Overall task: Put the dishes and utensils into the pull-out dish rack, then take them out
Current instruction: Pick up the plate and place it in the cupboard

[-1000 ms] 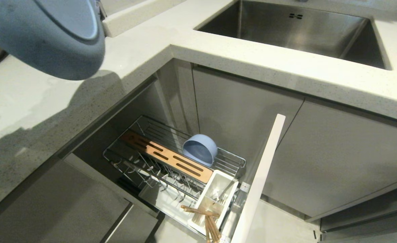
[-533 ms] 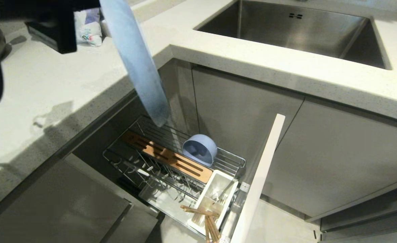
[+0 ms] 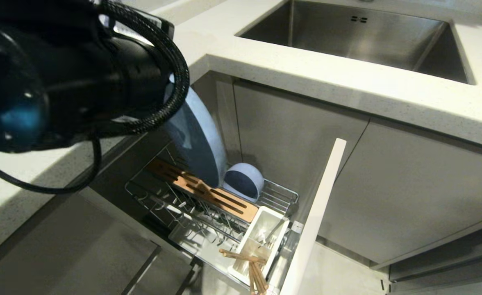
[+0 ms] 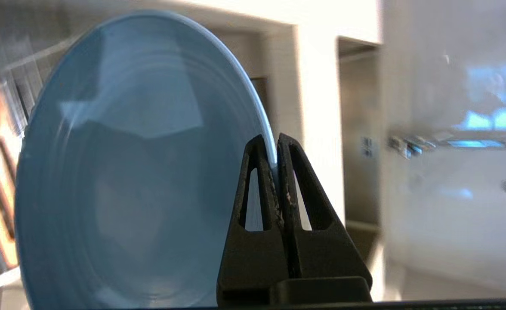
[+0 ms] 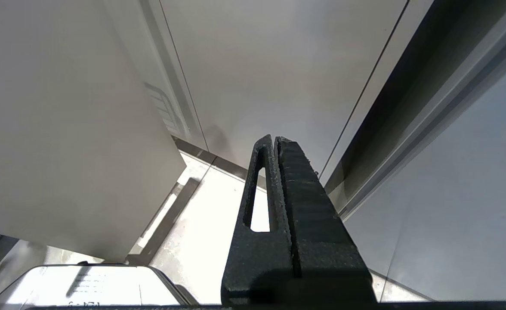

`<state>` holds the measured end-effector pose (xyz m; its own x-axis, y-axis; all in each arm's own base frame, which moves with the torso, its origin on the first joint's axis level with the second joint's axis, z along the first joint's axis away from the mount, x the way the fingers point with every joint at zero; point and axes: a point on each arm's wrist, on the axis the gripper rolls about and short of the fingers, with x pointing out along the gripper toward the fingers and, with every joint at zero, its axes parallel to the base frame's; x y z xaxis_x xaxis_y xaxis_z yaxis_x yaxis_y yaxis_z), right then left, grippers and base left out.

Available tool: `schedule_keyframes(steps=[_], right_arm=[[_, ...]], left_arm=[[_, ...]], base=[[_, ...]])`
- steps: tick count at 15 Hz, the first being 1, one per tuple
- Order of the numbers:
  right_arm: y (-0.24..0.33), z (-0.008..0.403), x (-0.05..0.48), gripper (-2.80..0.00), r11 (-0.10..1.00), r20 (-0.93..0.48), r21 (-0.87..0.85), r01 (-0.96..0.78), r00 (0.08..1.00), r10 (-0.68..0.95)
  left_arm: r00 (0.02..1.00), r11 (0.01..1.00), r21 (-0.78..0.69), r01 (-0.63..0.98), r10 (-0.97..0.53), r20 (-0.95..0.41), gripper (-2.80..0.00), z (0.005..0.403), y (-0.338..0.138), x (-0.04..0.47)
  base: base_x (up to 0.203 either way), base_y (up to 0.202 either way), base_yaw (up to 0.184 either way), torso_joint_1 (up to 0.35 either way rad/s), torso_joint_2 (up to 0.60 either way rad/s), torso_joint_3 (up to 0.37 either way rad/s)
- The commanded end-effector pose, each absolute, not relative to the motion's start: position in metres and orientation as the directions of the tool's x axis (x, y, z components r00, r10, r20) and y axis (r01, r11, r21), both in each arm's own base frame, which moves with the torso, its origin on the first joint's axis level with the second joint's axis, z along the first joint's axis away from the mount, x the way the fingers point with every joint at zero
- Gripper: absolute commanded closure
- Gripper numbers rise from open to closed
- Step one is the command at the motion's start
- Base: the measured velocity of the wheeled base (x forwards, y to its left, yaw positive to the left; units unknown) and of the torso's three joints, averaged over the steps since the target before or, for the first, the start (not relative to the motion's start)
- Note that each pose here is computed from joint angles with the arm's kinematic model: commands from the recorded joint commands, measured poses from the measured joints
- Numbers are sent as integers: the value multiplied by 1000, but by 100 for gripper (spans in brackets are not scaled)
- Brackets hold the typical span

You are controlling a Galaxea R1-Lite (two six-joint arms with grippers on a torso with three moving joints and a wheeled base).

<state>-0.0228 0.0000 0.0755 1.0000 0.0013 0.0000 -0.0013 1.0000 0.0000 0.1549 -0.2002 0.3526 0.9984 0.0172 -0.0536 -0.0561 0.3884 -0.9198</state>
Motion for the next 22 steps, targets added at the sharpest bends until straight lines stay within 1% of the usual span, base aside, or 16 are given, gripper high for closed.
schedule_keyframes(steps=[1, 2, 4, 8, 12, 14, 18, 22], right_arm=[[0, 75, -23, 0, 1000, 0, 0, -2, 1000, 2], [0, 75, -23, 0, 1000, 0, 0, -2, 1000, 2], [0, 75, -23, 0, 1000, 0, 0, -2, 1000, 2], [0, 75, -23, 0, 1000, 0, 0, -2, 1000, 2], [0, 75, -23, 0, 1000, 0, 0, -2, 1000, 2], [0, 75, -23, 0, 1000, 0, 0, -2, 1000, 2], [0, 75, -23, 0, 1000, 0, 0, -2, 1000, 2], [0, 75, -23, 0, 1000, 0, 0, -2, 1000, 2]], left_arm=[[996, 377, -922, -94, 38, -86, 0, 335, -214, 160], [994, 327, -939, -108, 60, -93, 0, 330, -217, 161], [990, 300, -946, -127, 102, -100, 0, 319, -226, 159], [983, 313, -937, -154, 144, -113, 0, 300, -233, 158], [976, 293, -938, -188, 165, -144, 0, 276, -232, 159], [966, 282, -938, -200, 216, -141, 0, 264, -232, 159], [954, 256, -942, -219, 261, -151, 0, 249, -226, 164], [939, 268, -929, -255, 299, -171, 0, 231, -223, 175]], base=[[0, 0, 0, 0, 0, 0], [0, 0, 0, 0, 0, 0], [0, 0, 0, 0, 0, 0], [0, 0, 0, 0, 0, 0], [0, 0, 0, 0, 0, 0], [0, 0, 0, 0, 0, 0], [0, 0, 0, 0, 0, 0], [0, 0, 0, 0, 0, 0]])
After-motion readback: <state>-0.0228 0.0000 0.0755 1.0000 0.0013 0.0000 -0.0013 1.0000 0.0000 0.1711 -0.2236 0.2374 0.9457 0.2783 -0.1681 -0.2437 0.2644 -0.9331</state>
